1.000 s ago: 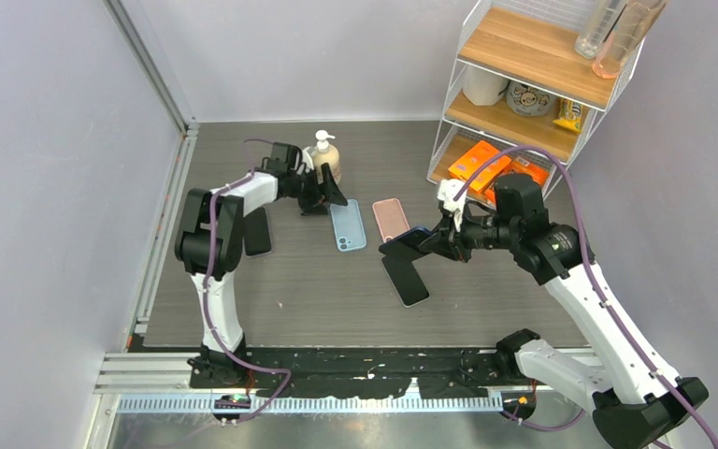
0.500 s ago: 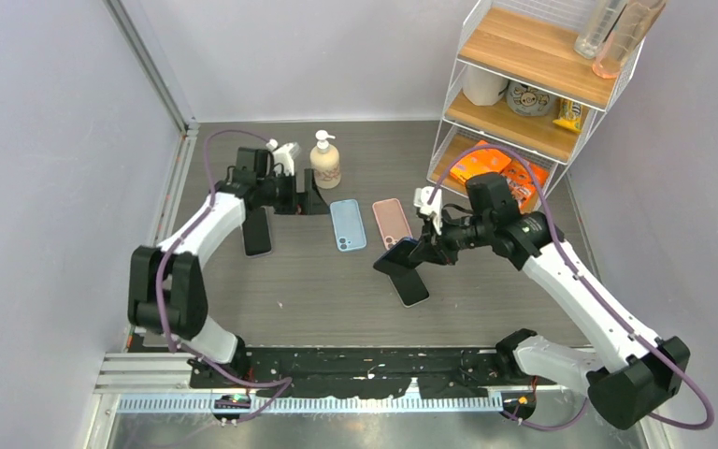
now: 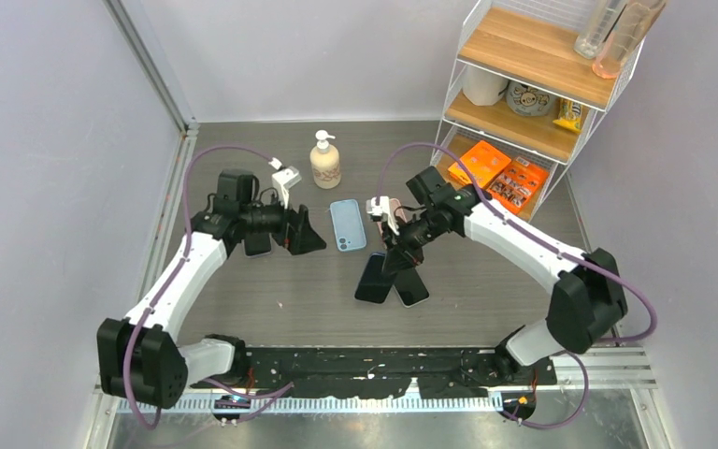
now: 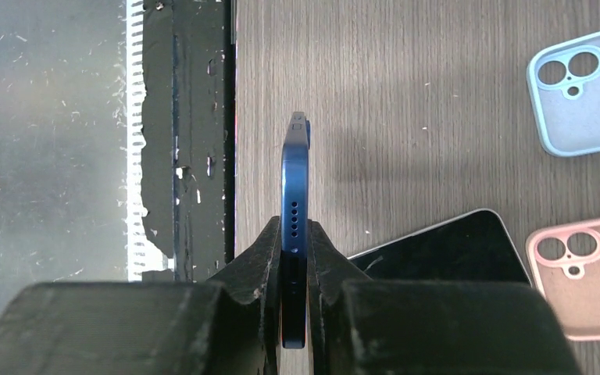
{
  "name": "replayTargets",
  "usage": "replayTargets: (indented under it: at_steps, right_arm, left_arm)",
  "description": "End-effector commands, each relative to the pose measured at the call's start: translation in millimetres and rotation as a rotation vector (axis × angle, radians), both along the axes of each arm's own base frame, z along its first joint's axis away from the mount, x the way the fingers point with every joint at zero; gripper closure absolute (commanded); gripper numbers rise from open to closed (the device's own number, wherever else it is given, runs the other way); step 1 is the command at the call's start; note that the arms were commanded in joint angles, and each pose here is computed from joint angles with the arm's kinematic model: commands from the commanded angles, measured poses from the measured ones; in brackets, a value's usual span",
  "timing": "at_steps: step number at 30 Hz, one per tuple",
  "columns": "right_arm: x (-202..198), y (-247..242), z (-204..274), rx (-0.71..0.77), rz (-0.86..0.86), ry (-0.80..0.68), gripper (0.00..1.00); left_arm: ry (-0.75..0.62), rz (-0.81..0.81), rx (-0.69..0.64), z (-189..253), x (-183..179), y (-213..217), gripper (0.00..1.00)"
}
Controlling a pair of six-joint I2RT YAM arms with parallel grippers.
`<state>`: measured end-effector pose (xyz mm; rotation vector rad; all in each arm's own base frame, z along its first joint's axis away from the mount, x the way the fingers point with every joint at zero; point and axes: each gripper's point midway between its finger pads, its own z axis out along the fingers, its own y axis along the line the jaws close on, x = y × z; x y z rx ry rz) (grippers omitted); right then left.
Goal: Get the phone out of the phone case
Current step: Place the phone at the center of the board.
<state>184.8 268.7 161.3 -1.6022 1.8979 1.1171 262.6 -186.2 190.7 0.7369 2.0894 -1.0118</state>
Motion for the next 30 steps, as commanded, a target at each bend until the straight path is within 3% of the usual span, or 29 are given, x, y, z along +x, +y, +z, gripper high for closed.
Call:
replayTargets:
  at_steps: [1, 6, 21, 25, 27, 29, 30]
  right_arm:
    - [1, 19, 27, 0.096, 0.085, -0.005, 0.95]
    - [4, 31, 27, 0.119, 0.108, 0.052, 0.95]
    - [8, 38, 21, 0.124, 0.096, 0.096, 0.95]
    - [12, 38, 25, 0.131, 0.075, 0.065, 0.95]
    - [15, 36, 27, 0.128, 0.054, 0.032, 0.95]
    - [17, 33, 27, 0.121, 0.025, -0.006, 0.95]
    - [18, 29, 28, 0.112, 0.008, -0.031, 0.93]
  left_arm:
    - [-0.062, -0.228, -0.057, 2, -44, -20, 0.11]
    - [-0.13, -0.325, -0.076, -8, -63, -51, 0.11]
    - [0.009, -0.325, -0.19, -21, -47, -107, 0.33]
    - [0.054, -0.328, -0.205, -25, -49, -116, 0.51]
    - [0.08, -0.322, -0.219, -25, -51, -117, 0.69]
    - [0.093, -0.315, -0.222, -25, -51, -117, 0.94]
    - [0.103, -0.303, -0.217, -26, -51, -116, 1.0]
